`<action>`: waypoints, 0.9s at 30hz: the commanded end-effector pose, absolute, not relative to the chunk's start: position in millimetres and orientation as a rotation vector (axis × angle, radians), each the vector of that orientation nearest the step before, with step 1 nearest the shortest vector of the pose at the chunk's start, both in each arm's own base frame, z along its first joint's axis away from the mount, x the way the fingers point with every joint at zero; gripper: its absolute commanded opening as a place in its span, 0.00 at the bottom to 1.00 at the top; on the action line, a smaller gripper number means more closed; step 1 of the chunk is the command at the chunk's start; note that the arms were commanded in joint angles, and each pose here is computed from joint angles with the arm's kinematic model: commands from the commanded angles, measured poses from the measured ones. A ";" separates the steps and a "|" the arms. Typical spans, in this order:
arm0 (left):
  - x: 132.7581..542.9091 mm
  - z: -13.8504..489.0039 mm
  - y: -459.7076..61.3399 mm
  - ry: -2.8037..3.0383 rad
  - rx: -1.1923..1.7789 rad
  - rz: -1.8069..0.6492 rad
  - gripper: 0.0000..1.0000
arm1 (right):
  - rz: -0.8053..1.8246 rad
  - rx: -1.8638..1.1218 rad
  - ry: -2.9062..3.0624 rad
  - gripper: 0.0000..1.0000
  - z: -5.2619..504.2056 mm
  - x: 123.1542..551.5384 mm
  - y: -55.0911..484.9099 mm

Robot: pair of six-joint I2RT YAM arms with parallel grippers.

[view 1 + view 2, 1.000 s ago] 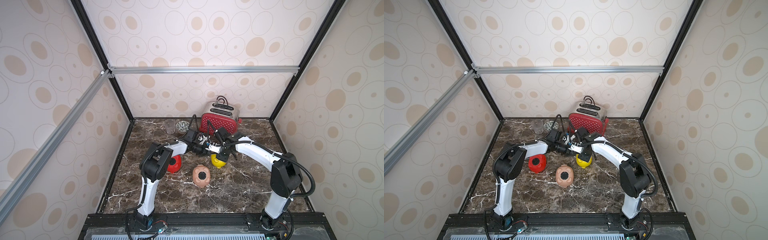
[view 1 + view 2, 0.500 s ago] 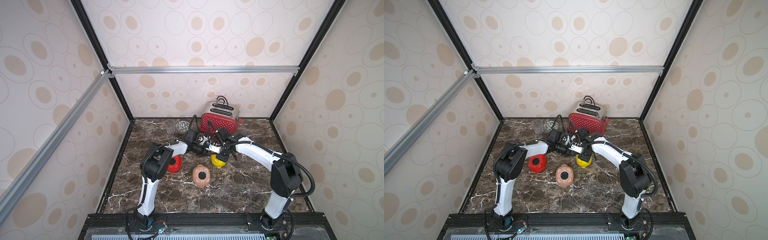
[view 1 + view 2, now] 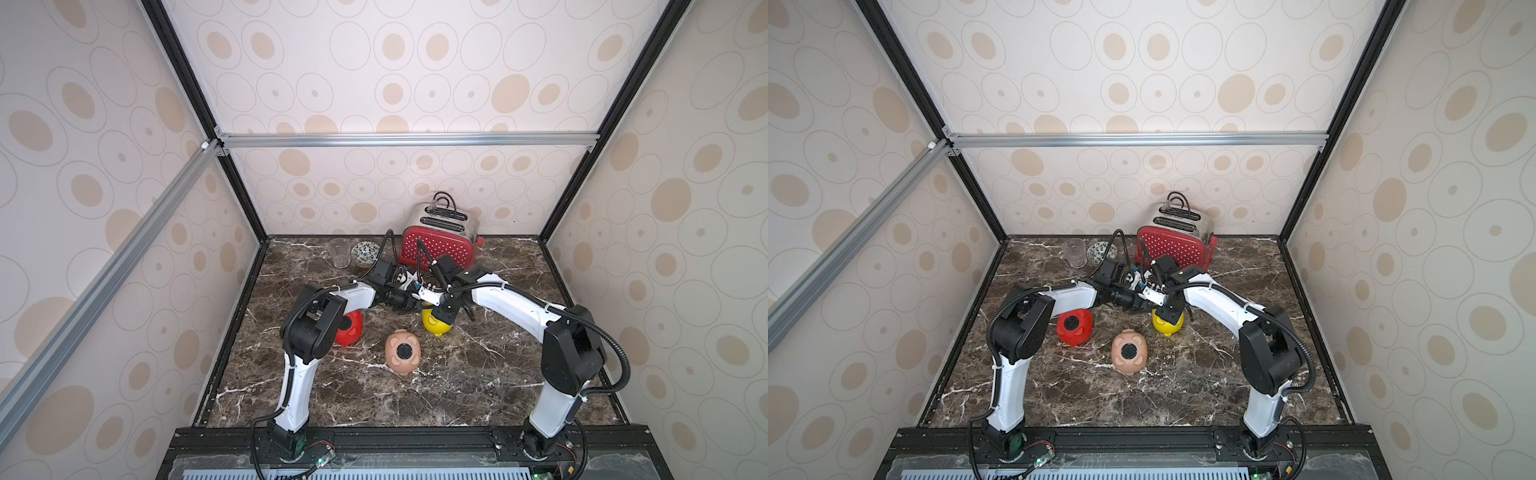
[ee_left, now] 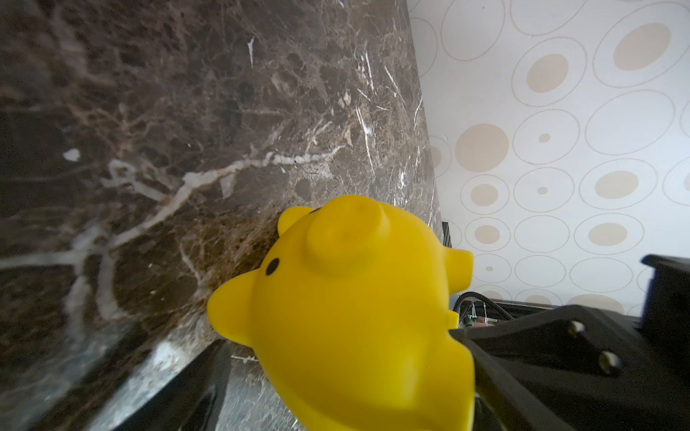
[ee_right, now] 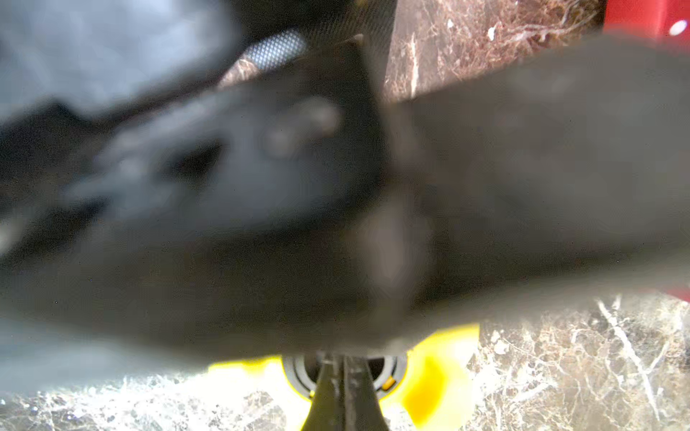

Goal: Close piggy banks
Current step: Screw the knob on the piggy bank.

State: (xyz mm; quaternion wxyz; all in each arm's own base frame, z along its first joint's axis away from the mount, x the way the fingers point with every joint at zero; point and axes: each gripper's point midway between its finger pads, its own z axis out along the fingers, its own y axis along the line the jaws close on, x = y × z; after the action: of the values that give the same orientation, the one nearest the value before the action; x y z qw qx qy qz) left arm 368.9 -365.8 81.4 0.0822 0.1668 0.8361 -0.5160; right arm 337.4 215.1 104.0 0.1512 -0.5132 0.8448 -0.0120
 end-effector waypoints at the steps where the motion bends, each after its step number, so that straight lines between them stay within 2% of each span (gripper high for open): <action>1: 374.3 77.5 -369.8 2.494 0.501 -1.532 0.93 | 0.009 -1.480 2.485 0.00 92.3 324.4 212.2; 27: 373.6 79.0 -369.6 2.491 0.501 -1.533 0.93 | 0.034 -1.383 2.516 0.00 97.2 326.2 211.0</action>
State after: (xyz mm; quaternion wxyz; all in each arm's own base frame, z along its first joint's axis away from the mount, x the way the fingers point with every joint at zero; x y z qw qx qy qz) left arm 368.9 -366.2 81.4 0.0828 0.1669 0.8361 -0.5159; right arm 337.3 214.6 104.6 0.1564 -0.4812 0.8625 -0.0005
